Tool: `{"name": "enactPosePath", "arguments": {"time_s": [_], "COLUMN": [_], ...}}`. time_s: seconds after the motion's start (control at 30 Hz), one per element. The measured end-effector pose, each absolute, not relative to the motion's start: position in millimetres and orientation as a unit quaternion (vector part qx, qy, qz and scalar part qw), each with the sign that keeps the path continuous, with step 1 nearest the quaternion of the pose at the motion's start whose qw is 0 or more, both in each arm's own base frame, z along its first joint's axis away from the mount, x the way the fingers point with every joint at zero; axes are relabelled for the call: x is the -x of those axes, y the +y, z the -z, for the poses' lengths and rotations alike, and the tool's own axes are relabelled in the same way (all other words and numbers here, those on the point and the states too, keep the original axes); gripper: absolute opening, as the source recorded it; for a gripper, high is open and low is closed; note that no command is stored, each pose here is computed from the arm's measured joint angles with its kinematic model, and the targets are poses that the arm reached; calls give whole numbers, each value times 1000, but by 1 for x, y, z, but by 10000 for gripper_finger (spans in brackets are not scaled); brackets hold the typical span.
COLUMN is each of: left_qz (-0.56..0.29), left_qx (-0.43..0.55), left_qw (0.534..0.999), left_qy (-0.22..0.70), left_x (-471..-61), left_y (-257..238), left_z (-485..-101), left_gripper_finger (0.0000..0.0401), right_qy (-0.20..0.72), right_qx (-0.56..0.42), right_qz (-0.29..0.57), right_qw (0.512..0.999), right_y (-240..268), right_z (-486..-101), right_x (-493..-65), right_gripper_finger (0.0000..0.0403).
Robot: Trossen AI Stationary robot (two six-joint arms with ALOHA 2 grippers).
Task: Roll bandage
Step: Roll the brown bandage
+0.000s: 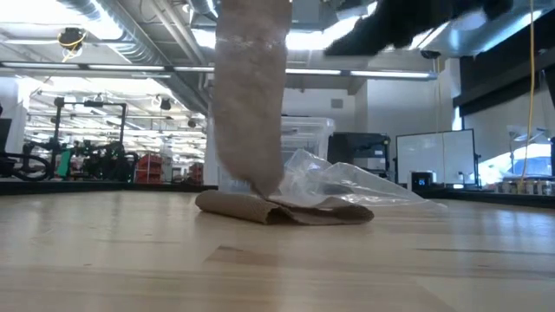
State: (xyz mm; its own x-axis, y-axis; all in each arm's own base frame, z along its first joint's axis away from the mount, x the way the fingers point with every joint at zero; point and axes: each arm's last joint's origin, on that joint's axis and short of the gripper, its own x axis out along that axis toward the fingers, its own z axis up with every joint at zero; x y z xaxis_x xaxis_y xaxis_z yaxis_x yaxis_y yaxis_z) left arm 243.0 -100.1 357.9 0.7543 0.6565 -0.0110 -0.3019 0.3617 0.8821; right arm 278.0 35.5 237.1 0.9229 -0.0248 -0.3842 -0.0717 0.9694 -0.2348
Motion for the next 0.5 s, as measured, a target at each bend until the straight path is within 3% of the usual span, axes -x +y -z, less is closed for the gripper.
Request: {"name": "enactPosePath", "arguments": {"time_s": [0.23, 0.5], "left_qz": [-290, -302], "left_qx": [-456, -434], "left_qw": [828, 836], "left_qy": [147, 146], "left_x": [-237, -237], "left_y": [-100, -97], "left_z": [-369, -369], "left_gripper_finger": [0, 0], "right_qy": [157, 159], "right_qx": [68, 2], "right_qz": [-27, -136], "right_qw": [985, 978], "right_y": [7, 6], "right_z": [-185, -141], "right_x": [-296, -315], "right_gripper_finger": [285, 285]}}
